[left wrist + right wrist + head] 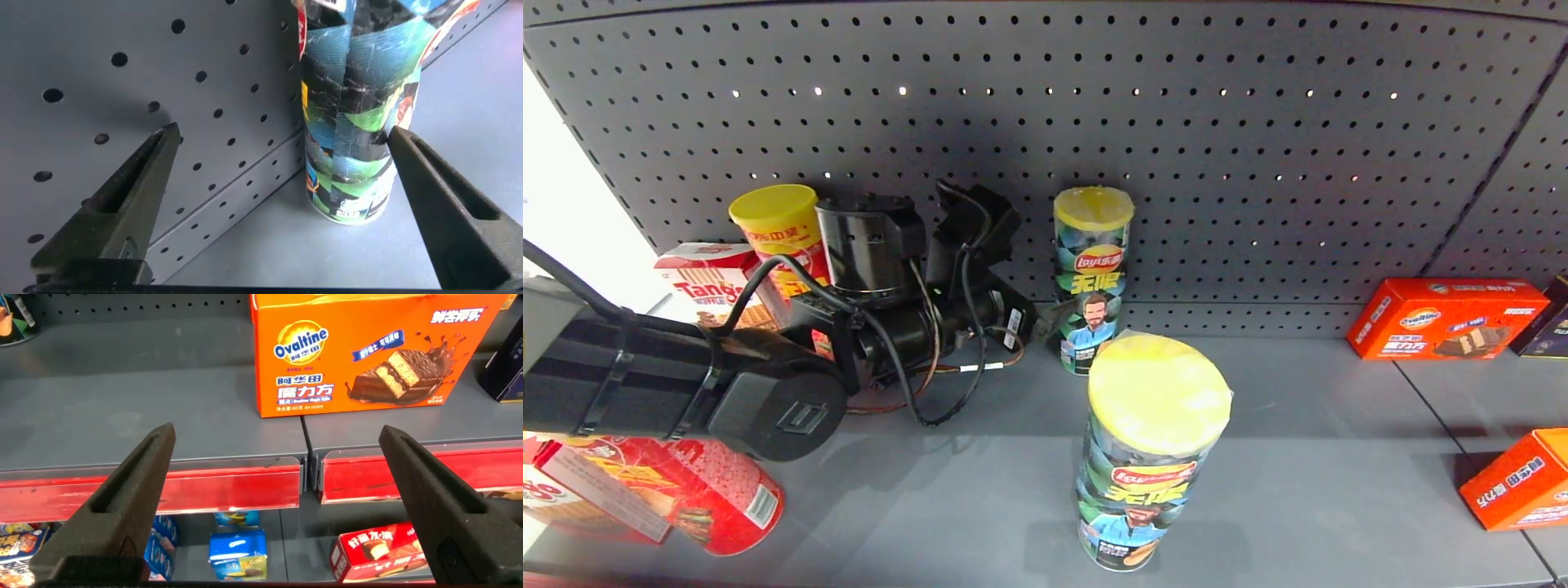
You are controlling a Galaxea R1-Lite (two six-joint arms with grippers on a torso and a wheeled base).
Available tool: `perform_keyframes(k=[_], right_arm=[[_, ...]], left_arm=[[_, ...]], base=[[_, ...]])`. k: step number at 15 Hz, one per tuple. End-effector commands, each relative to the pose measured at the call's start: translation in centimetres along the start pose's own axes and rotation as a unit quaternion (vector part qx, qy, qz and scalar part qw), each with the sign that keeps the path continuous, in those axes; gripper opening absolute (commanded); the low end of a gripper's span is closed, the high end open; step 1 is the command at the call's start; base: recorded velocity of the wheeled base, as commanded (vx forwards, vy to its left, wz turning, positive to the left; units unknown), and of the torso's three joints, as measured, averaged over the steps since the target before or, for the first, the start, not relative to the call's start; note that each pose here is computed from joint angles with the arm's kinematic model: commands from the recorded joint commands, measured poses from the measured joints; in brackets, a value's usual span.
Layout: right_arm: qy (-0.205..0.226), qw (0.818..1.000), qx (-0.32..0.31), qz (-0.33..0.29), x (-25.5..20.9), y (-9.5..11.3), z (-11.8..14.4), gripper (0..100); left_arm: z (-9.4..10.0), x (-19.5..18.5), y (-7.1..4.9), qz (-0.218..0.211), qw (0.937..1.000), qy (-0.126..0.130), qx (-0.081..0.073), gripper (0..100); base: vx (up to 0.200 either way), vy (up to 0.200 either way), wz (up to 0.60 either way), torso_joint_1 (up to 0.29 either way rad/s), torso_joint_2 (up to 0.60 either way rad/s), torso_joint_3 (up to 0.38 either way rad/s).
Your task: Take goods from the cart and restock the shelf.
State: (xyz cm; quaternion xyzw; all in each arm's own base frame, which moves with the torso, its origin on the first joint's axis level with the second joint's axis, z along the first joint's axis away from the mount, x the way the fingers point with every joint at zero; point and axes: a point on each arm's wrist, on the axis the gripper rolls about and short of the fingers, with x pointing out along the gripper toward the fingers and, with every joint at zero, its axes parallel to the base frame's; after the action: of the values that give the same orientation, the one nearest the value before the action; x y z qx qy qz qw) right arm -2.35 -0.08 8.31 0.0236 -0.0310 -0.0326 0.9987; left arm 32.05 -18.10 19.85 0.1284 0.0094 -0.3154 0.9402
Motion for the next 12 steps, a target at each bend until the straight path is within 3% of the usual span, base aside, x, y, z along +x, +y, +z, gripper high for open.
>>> perform_keyframes(k=[1, 5, 9, 12], right_arm=[[0.000, 1.000, 0.000, 0.000, 0.0, 0.0, 0.0, 100], [0.000, 1.000, 0.000, 0.000, 0.0, 0.0, 0.0, 100], [0.001, 1.000, 0.000, 0.000, 0.0, 0.0, 0.0, 100], [0.001, 1.000, 0.000, 0.000, 0.0, 0.0, 0.0, 100]], left_arm=[[-0.1, 0.0, -0.1, -0.001, 1.0000, 0.001, 0.000, 100], [0.6, -0.5, 0.0, 0.001, 0.9999, -0.010, 0.004, 100], [3.3, -2.5, 0.4, 0.010, 0.9989, -0.044, 0.012, 100], [5.0, -5.4, 0.0, 0.017, 0.9974, -0.065, 0.023, 100]], base=[[0.000, 0.000, 0.00, 0.000, 0.00, 0.000], [0.000, 0.000, 0.00, 0.000, 0.00, 0.000], [0.000, 0.000, 0.00, 0.000, 0.00, 0.000], [0.000, 0.000, 0.00, 0.000, 0.00, 0.000]])
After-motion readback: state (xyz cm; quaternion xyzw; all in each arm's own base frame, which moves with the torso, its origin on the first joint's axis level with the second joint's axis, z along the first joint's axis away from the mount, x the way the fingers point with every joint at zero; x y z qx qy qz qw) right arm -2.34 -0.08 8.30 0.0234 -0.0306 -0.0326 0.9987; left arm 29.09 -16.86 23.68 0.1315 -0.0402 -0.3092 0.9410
